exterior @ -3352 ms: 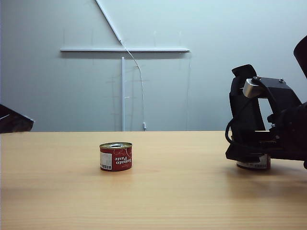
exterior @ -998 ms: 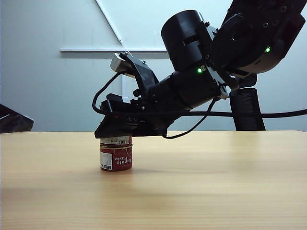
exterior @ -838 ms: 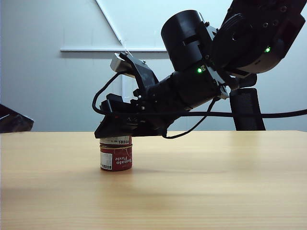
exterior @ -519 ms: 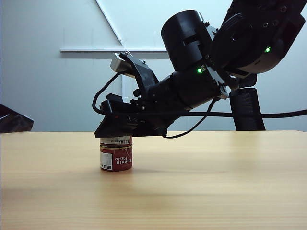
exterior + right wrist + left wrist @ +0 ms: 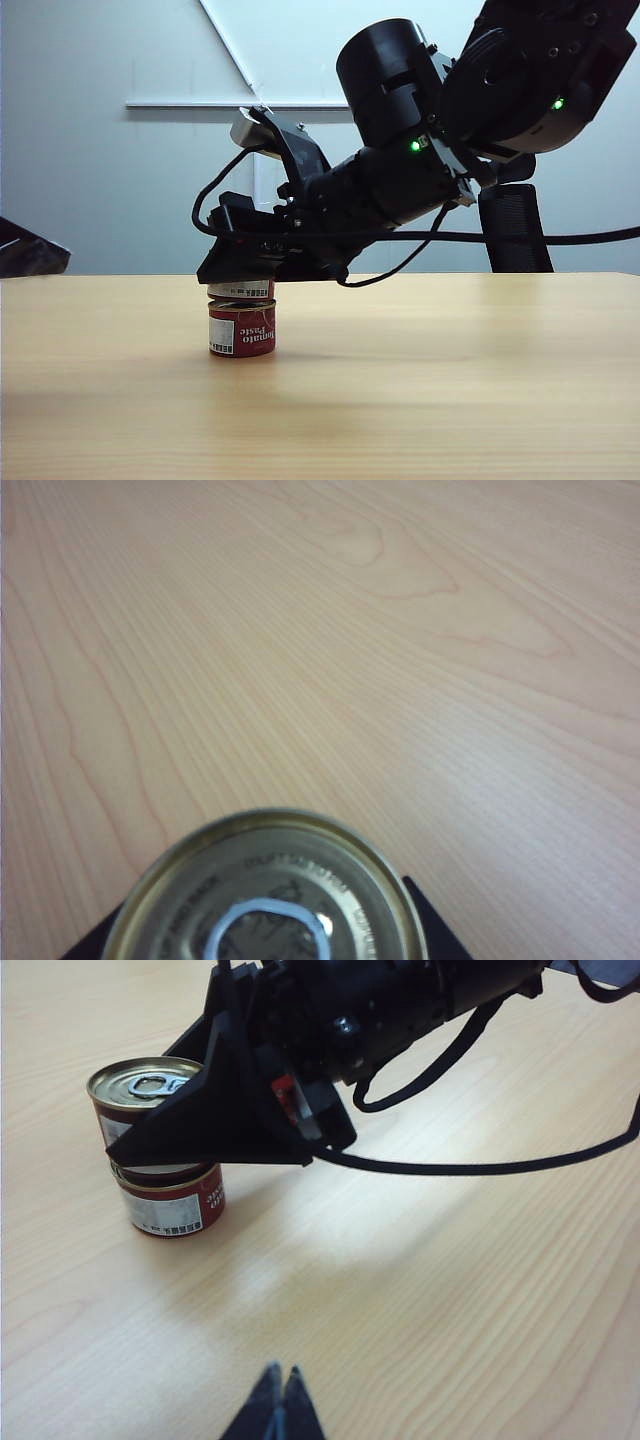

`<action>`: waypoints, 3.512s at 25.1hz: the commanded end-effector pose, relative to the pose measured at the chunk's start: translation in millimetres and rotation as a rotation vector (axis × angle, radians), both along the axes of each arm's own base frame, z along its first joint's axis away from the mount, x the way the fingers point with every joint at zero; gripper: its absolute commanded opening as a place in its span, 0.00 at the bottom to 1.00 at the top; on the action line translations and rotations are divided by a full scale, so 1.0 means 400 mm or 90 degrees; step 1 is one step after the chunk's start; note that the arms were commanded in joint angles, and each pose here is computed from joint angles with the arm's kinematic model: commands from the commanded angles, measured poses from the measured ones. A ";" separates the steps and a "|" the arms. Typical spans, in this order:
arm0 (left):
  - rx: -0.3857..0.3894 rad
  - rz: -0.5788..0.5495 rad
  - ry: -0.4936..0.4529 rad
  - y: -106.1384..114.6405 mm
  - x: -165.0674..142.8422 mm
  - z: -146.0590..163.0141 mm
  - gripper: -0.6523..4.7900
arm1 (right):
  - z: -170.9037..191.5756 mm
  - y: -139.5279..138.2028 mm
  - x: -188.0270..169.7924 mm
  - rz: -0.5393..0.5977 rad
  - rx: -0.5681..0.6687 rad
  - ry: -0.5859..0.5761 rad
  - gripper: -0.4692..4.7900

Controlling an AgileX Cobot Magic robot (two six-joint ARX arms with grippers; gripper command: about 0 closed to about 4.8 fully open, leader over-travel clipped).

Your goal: Stack a can of tomatoes on the right onto the can of tomatoes on the left.

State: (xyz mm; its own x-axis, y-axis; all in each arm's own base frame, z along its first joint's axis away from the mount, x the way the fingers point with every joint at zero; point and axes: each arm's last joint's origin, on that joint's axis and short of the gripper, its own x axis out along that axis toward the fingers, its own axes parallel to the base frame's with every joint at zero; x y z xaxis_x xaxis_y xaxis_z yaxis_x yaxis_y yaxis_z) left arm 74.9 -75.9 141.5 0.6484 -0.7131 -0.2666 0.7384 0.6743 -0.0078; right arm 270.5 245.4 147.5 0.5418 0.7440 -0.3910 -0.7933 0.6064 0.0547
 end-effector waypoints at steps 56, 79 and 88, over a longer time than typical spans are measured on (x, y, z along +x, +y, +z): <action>-0.020 0.157 -0.024 0.055 0.038 0.013 0.11 | 0.504 -0.477 -0.508 -0.243 0.143 -0.059 0.07; -0.056 0.445 -0.122 0.168 0.055 0.045 0.11 | 0.305 -0.594 -0.600 -0.500 0.158 -0.089 0.07; -0.054 0.471 -0.124 0.180 0.056 0.045 0.11 | 0.301 -0.589 -0.594 -0.499 0.162 -0.099 0.07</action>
